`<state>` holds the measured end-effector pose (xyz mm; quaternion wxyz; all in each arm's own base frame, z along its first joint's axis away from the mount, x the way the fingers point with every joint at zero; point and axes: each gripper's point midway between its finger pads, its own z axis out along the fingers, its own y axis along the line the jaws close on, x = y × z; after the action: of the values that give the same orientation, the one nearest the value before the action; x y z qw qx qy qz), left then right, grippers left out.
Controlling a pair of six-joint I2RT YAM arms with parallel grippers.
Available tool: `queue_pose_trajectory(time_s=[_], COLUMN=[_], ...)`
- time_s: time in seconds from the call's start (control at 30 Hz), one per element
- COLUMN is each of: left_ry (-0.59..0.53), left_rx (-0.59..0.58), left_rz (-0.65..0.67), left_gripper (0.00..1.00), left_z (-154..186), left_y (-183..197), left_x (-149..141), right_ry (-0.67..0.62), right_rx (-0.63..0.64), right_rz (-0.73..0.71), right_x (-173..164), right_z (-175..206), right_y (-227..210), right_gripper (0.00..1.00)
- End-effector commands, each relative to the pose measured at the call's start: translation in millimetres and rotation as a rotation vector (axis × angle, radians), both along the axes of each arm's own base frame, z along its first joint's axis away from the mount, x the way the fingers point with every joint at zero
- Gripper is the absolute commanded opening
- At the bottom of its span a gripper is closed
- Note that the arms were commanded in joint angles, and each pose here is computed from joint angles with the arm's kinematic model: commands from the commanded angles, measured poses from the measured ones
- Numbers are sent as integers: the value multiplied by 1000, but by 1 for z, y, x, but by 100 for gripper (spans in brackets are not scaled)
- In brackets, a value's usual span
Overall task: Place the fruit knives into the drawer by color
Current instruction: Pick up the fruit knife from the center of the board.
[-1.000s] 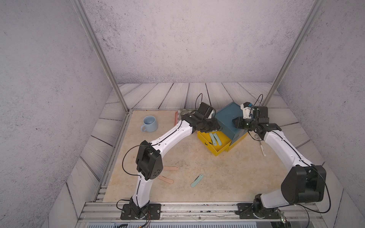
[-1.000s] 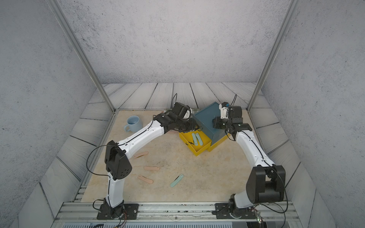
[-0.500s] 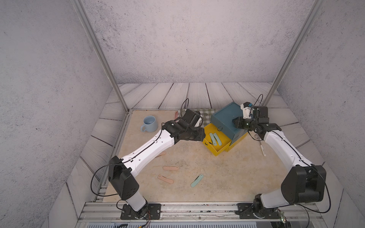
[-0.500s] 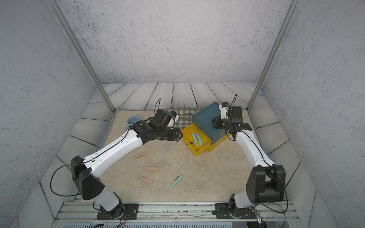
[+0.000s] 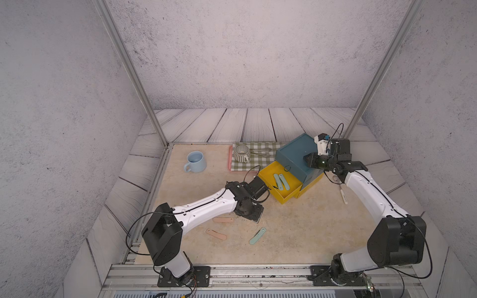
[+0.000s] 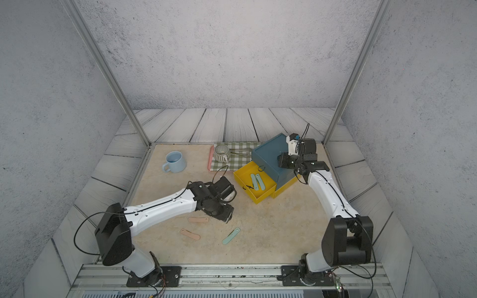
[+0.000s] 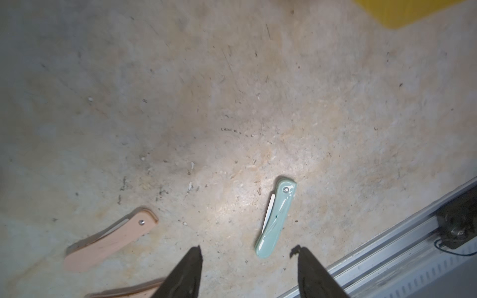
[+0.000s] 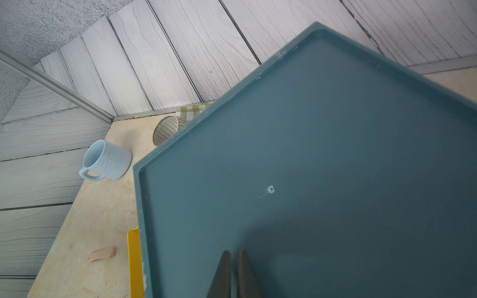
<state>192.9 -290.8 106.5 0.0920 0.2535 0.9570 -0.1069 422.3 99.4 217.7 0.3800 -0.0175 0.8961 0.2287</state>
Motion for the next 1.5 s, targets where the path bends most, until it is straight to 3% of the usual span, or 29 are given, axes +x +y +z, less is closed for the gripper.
queue_pose_trajectory(time_s=[0.0,0.33,1.03,1.33,1.43,1.47], left_ry=[7,1,60,81,84,84], left_rx=[86,222,264,287,294,295], left_rz=[-18,-107,-114,-122,-119,-120], left_gripper=[62,62,60,51,41,33], left_z=[-17,-53,-101,-111,-113,-114], left_y=[8,-8,-15,-11,-10,-10], left_x=[-13,-41,-46,-49,-49,-49], right_ry=[606,600,606,605,605,604], right_rx=[-133,-134,-127,-128,-127,-128], right_rz=[-45,-48,-45,-44,-46,-47], right_x=[-98,-98,-103,-103,-102,-102], right_z=[-133,-132,-136,-136,-136,-136], right_y=[-22,-23,-22,-21,-22,-22], right_gripper=[10,11,10,10,10,10])
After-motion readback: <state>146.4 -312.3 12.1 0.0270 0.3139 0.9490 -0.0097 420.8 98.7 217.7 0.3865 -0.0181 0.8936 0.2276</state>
